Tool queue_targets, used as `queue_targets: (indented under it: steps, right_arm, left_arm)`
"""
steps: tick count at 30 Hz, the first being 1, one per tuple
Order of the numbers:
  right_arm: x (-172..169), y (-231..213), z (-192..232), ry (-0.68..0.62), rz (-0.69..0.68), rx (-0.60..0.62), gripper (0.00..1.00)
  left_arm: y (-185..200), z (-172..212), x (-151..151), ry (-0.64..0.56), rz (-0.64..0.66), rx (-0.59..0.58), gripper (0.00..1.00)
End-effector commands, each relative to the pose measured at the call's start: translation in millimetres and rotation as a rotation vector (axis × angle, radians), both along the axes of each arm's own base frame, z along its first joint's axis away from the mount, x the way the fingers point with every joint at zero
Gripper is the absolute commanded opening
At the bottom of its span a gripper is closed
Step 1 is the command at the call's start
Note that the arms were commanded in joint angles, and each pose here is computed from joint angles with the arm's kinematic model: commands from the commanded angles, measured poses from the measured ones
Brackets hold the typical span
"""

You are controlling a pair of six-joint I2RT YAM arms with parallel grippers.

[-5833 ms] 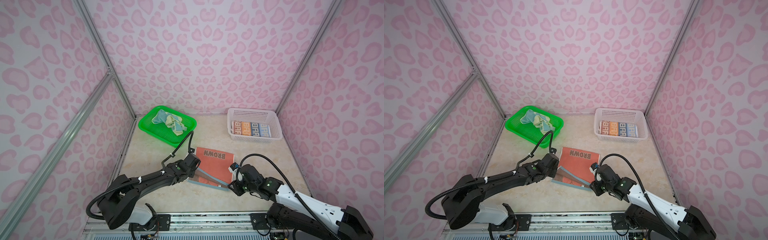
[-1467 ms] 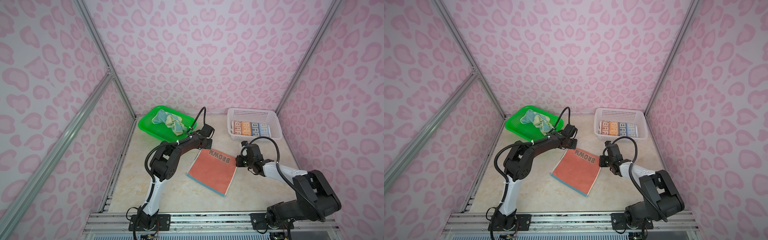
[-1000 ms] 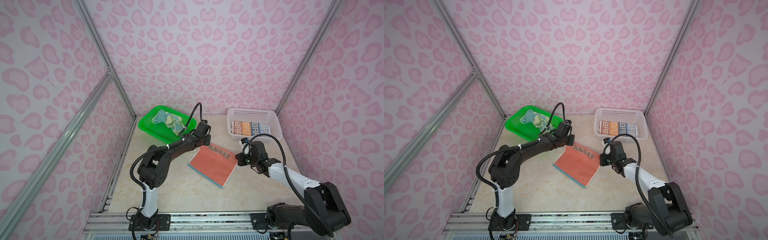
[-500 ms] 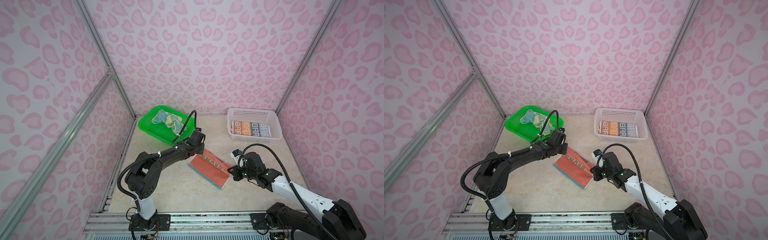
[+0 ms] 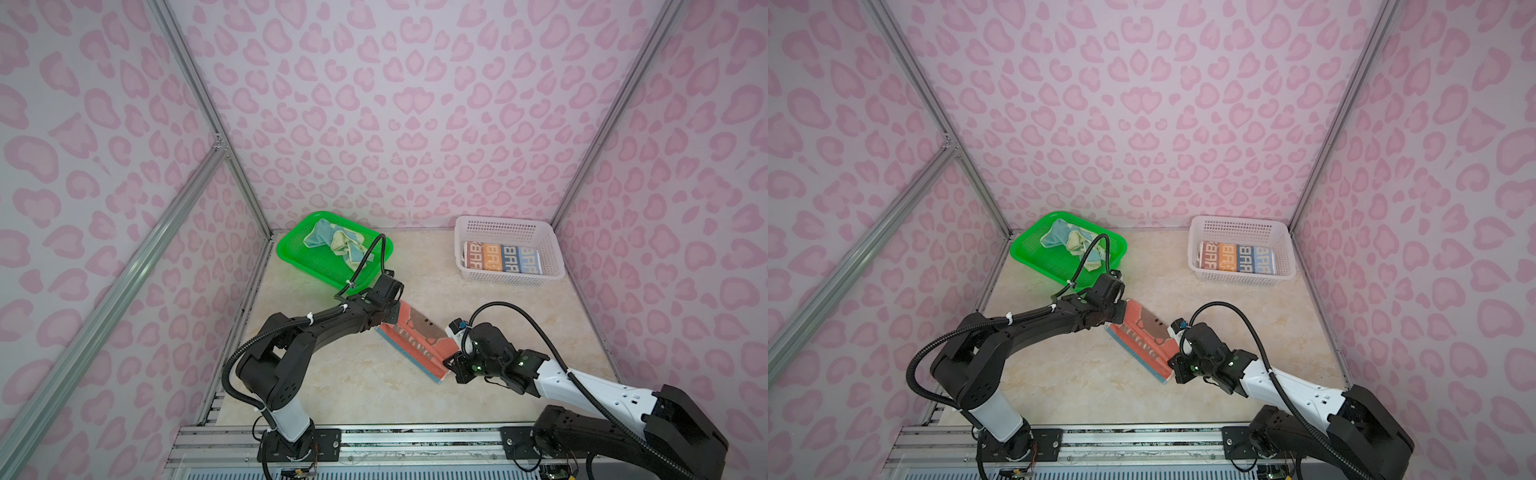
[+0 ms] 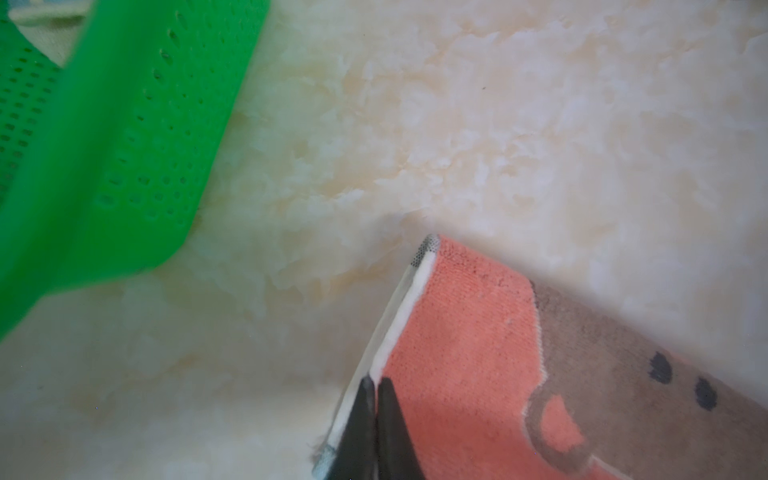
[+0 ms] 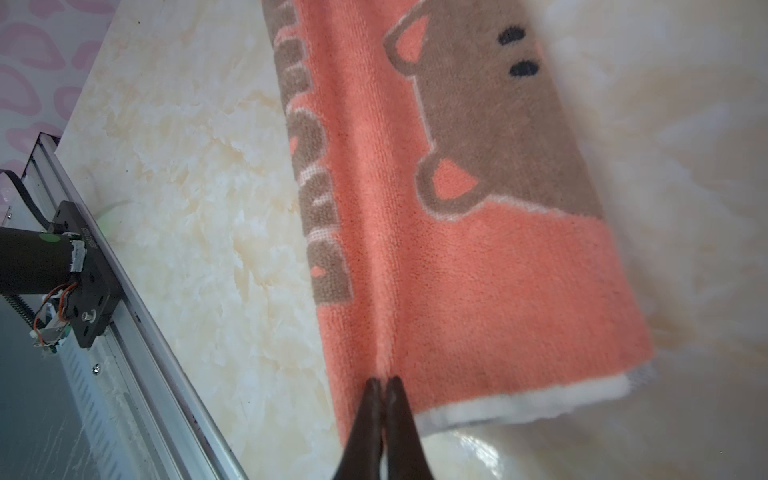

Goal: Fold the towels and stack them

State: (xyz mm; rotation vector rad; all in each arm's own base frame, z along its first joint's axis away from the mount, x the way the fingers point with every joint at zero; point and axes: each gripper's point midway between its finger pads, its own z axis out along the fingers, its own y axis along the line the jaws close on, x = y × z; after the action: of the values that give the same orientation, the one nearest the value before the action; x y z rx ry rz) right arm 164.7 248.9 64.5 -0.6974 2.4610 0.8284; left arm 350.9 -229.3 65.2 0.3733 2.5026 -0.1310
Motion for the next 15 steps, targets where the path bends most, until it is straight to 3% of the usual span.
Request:
queue_targets:
  steps: [1, 5, 6, 9, 12, 15]
  right_arm:
    - [-8, 3, -15, 0.049, -0.008, -0.027, 0.05]
    - [-17, 13, -25, 0.089, 0.029, -0.041, 0.21]
    - [-19, 13, -27, 0.101, 0.035, -0.049, 0.26]
    - [-19, 12, -23, 0.095, 0.031, -0.045, 0.42]
    - [-13, 0, -14, 0.059, -0.019, -0.06, 0.48]
    - [2, -24, -7, 0.039, -0.171, -0.094, 0.48]
  left_arm:
    - [8, 1, 8, -0.039, 0.044, 0.027, 0.08]
    - [11, -7, 6, -0.024, 0.051, 0.046, 0.29]
    - [11, -7, 6, -0.023, 0.05, 0.047, 0.41]
    - [12, -2, 6, -0.035, 0.05, 0.049, 0.6]
    - [11, 7, 6, -0.05, 0.04, 0.041, 0.66]
    - [8, 16, 5, -0.059, 0.027, 0.021, 0.66]
